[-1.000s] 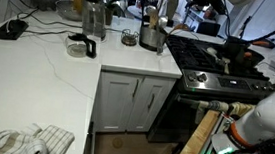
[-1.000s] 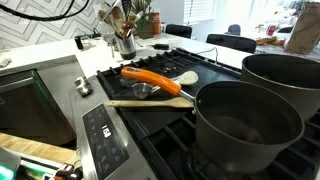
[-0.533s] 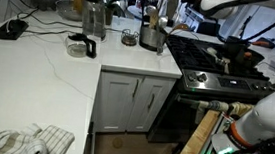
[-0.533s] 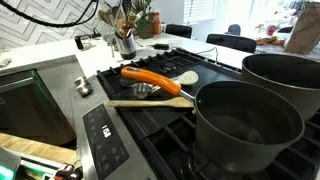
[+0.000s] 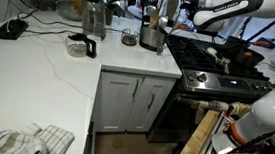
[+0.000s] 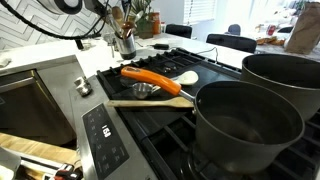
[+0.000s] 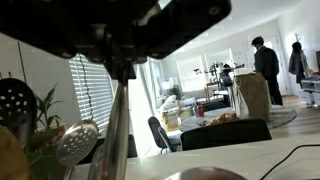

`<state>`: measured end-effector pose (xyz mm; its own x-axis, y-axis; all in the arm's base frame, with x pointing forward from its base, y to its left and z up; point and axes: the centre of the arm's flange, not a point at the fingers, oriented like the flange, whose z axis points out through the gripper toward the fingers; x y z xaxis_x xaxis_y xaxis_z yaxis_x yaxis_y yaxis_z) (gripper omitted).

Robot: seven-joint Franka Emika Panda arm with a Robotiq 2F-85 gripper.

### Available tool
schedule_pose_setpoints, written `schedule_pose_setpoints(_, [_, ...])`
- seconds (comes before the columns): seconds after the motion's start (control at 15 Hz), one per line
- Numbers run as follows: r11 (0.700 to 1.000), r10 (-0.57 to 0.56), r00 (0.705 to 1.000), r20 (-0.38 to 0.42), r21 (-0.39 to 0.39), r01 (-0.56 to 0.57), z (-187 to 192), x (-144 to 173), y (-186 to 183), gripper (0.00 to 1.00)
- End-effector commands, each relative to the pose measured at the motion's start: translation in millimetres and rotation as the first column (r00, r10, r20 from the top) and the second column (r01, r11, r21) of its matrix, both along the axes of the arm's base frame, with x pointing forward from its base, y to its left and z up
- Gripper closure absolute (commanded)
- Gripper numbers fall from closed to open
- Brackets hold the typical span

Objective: Put the silver ladle in the silver holder.

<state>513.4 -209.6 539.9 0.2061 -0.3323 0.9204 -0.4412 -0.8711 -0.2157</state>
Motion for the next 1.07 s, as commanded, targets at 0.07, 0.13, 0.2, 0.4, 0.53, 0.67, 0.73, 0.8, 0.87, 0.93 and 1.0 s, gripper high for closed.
schedule_pose_setpoints(0.07, [0.999,0.005,0.999,0.034,-0.034,-0.004,-13.9,10.2,29.1,0.97])
schedule_pose_setpoints(0.13, [0.999,0.005,0.999,0.048,-0.040,-0.003,-15.1,13.4,32.4,0.97])
schedule_pose_setpoints(0.2, [0.999,0.003,0.998,0.062,-0.044,0.000,-16.2,16.0,35.0,0.97])
schedule_pose_setpoints(0.4, [0.998,0.007,0.998,0.062,-0.056,-0.004,-24.9,21.5,44.2,0.97])
schedule_pose_setpoints(0.53, [0.998,0.010,0.998,0.054,-0.063,-0.006,-35.6,27.3,50.2,0.97])
schedule_pose_setpoints(0.67, [0.998,0.016,0.999,0.041,-0.069,-0.013,-45.8,31.8,56.2,0.97])
schedule_pose_setpoints(0.73, [0.997,0.018,0.999,0.036,-0.074,-0.016,-50.6,34.3,59.1,0.97])
schedule_pose_setpoints(0.8, [0.997,0.020,0.999,0.035,-0.081,-0.017,-55.0,36.1,61.6,0.97])
schedule_pose_setpoints(0.87, [0.996,0.021,0.999,0.025,-0.083,-0.019,-59.0,37.8,63.8,0.97])
schedule_pose_setpoints(0.93, [0.996,0.019,1.000,0.013,-0.084,-0.018,-62.8,38.5,65.7,0.97])
schedule_pose_setpoints(1.0, [0.996,0.016,1.000,-0.002,-0.090,-0.016,-67.4,39.7,66.4,0.97])
